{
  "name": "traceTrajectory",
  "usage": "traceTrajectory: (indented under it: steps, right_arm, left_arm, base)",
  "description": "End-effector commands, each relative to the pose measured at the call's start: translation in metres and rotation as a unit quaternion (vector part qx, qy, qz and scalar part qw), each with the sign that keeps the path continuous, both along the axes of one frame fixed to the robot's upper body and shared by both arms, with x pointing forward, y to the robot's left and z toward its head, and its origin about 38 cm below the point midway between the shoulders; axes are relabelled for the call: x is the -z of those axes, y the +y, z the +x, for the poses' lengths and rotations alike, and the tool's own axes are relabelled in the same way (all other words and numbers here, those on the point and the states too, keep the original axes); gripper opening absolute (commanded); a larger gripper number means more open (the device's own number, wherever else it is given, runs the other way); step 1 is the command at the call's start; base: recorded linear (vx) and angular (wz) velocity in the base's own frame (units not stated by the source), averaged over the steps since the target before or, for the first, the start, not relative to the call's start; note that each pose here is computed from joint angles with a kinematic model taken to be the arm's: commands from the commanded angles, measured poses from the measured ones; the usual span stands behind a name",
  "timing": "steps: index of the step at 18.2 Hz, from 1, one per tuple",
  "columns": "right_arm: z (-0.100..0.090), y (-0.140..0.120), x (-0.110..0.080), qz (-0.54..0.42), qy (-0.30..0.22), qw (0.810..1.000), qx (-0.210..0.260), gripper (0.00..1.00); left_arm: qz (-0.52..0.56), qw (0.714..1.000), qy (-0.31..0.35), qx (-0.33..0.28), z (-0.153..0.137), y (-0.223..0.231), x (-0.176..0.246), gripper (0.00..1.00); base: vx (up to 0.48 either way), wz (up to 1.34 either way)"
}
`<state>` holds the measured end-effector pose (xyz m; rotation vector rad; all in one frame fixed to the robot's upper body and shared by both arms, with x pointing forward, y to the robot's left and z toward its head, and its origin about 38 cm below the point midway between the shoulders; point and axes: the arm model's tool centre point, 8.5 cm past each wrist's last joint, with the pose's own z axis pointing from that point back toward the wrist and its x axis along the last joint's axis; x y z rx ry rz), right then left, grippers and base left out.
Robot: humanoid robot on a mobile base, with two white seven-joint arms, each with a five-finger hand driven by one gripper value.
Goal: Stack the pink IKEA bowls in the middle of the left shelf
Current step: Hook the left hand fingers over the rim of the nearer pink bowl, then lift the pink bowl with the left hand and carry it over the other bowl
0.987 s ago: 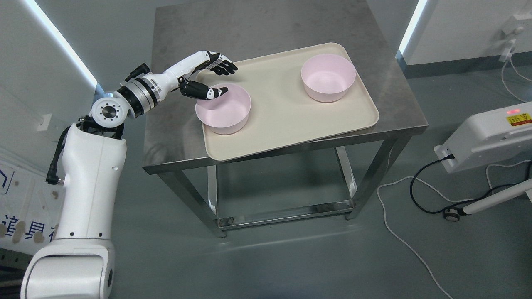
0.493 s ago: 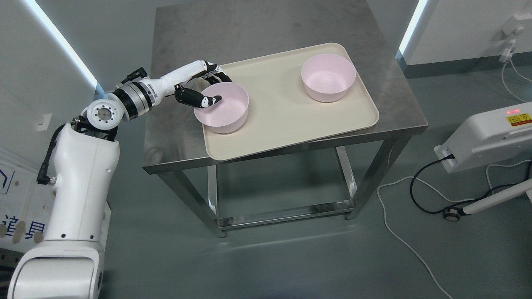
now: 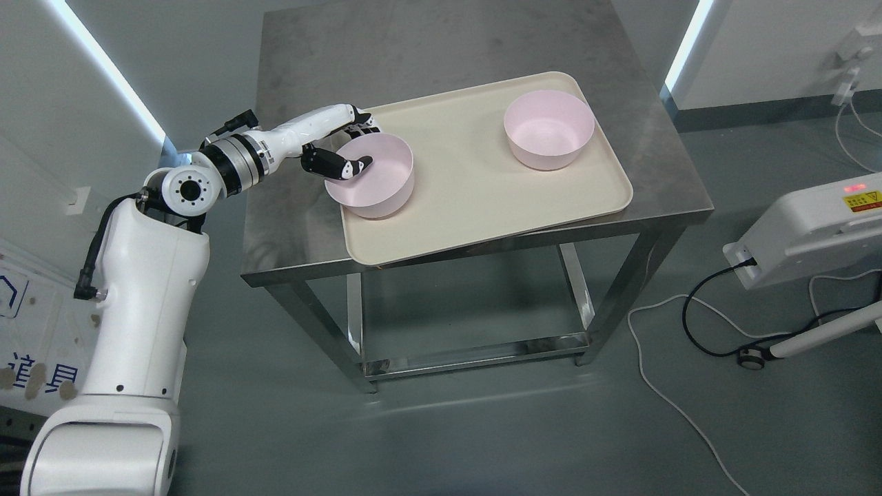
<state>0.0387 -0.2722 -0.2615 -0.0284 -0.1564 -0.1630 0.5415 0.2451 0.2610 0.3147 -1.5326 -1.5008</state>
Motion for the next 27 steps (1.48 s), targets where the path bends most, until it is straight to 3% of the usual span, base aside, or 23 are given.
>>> traceTrajectory:
  steps: [1,5,9,14,20,27]
  right_arm:
    - [0.000,-0.011,-0.001,-0.009,0.000,1.000,0.000,1.00]
    - [0.000,-0.011,-0.001,-0.009,0.000,1.000,0.000,1.00]
    - [0.000,-0.011,-0.001,-0.009,0.000,1.000,0.000,1.00]
    - [0.000,-0.011,-0.001,-0.009,0.000,1.000,0.000,1.00]
    - [0.000,-0.011,-0.001,-0.009,0.000,1.000,0.000,1.00]
    - [0.000,-0.011,-0.001,-0.009,0.000,1.000,0.000,1.00]
  left_arm:
    - [-0.001,0.999,-0.017,0.029,-0.002,-0.020,0.002,0.04]
    - [-0.022,0.999,-0.031,0.033,-0.001,-0.022,-0.008,0.00]
    - [-0.054,0.996,-0.065,0.033,0.003,-0.026,-0.044,0.00]
    - [-0.075,0.990,-0.098,0.062,0.001,-0.057,-0.080,0.00]
    - [-0.036,0.978,-0.126,0.163,-0.015,-0.152,-0.119,0.00]
    - [0.016,0.962,-0.140,0.236,-0.048,-0.287,-0.125,0.01]
  base:
    - [-0.002,0.03]
    - [0.000,0.00]
    - [0.000,0.00]
    - [0.000,0.00]
    - [0.000,0.00]
    - [0.000,0.00]
